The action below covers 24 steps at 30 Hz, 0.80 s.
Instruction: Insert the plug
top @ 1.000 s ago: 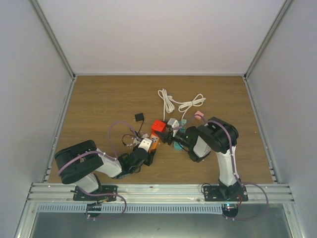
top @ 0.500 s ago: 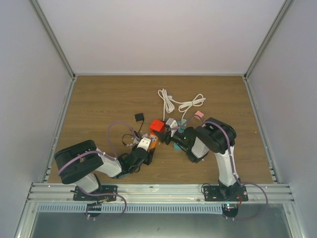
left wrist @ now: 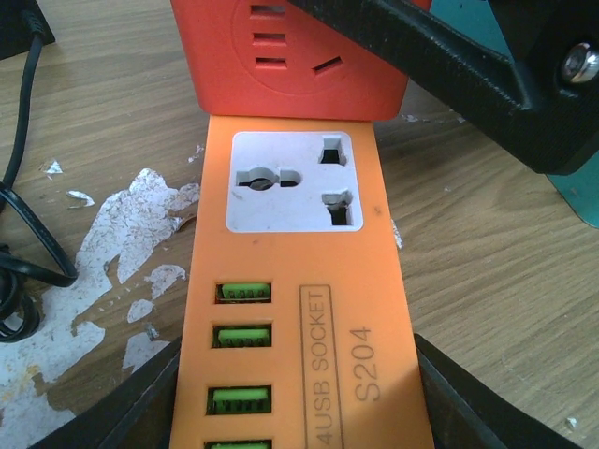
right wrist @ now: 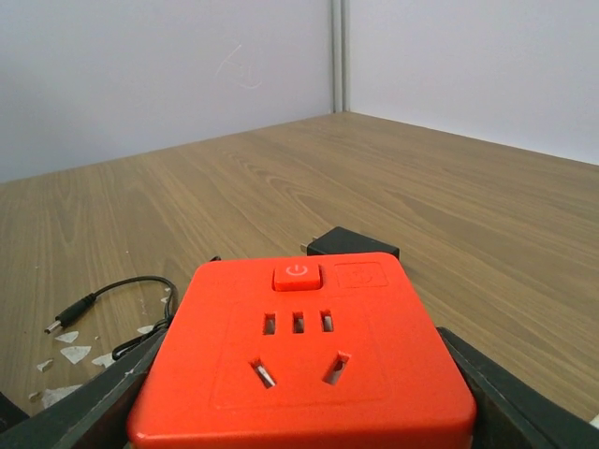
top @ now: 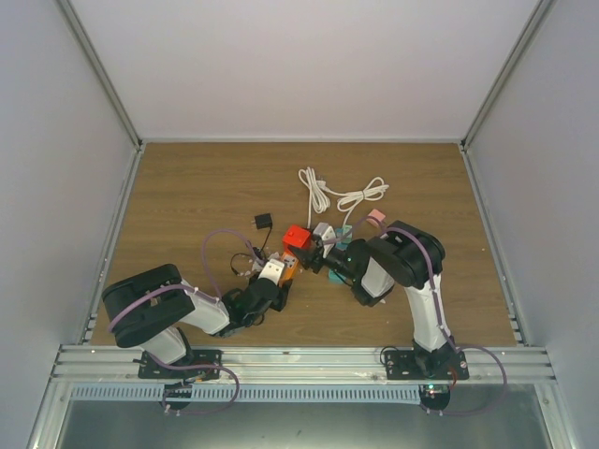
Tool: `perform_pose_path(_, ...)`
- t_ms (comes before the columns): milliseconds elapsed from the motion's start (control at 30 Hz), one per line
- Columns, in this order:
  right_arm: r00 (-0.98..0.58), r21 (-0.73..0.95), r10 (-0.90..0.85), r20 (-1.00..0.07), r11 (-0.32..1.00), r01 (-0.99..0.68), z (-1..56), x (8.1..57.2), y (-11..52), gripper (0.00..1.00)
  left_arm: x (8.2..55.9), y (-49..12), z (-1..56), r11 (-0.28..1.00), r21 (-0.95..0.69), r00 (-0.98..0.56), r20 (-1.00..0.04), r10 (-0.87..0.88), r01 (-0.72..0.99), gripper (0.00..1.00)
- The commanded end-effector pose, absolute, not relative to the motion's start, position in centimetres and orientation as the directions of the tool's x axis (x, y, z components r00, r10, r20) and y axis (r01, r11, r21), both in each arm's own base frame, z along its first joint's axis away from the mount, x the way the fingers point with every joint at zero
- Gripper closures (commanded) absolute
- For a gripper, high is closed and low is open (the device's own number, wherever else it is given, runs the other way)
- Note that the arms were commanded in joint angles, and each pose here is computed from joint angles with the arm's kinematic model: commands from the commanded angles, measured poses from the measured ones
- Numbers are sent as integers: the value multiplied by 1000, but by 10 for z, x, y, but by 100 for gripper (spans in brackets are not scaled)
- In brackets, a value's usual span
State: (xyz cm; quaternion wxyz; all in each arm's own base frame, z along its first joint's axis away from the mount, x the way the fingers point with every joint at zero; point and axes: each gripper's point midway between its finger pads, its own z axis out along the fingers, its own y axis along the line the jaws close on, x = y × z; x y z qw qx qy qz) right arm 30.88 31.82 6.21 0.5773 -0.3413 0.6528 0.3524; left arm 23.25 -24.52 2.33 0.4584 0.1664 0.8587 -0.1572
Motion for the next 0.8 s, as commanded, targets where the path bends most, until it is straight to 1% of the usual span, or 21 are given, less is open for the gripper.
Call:
perform_pose_path(0,-524,344,-292,-800,493,-799,-83,199,270,64,211,-253,4,851,-154,-586,-784,203,501,82)
perform_pose_path(33,-513,337,-292,-807,487,-806,-79,199,271,55,212,-253,4,852,-154,-587,-784,203,500,82)
perform_pose_path(167,-444,293,-260,-857,463,-837,-46,205,276,39,212,-254,4,852,-154,-587,-784,204,501,82)
perform_pose_path(267,-396,257,-238,-887,458,-851,-20,209,278,29,211,-253,4,852,-154,-588,-783,204,500,82)
perform_pose_path(300,-383,246,-233,-894,459,-854,-13,211,279,23,211,-253,4,852,-155,-588,-783,202,500,82)
perform_pose_path(333,-366,232,-229,-902,459,-858,-5,213,279,7,211,-254,4,851,-155,-589,-782,204,501,82)
perform_pose_path(367,-350,219,-224,-909,459,-861,3,215,280,1,211,-253,3,852,-154,-590,-781,205,500,82)
perform_pose_path(600,-214,120,-170,-962,440,-890,72,224,287,0,211,-253,3,852,-154,-589,-781,205,500,82)
perform_pose_path(767,-126,25,-169,-977,502,-864,116,232,275,0,211,-252,4,855,-154,-590,-782,201,495,82)
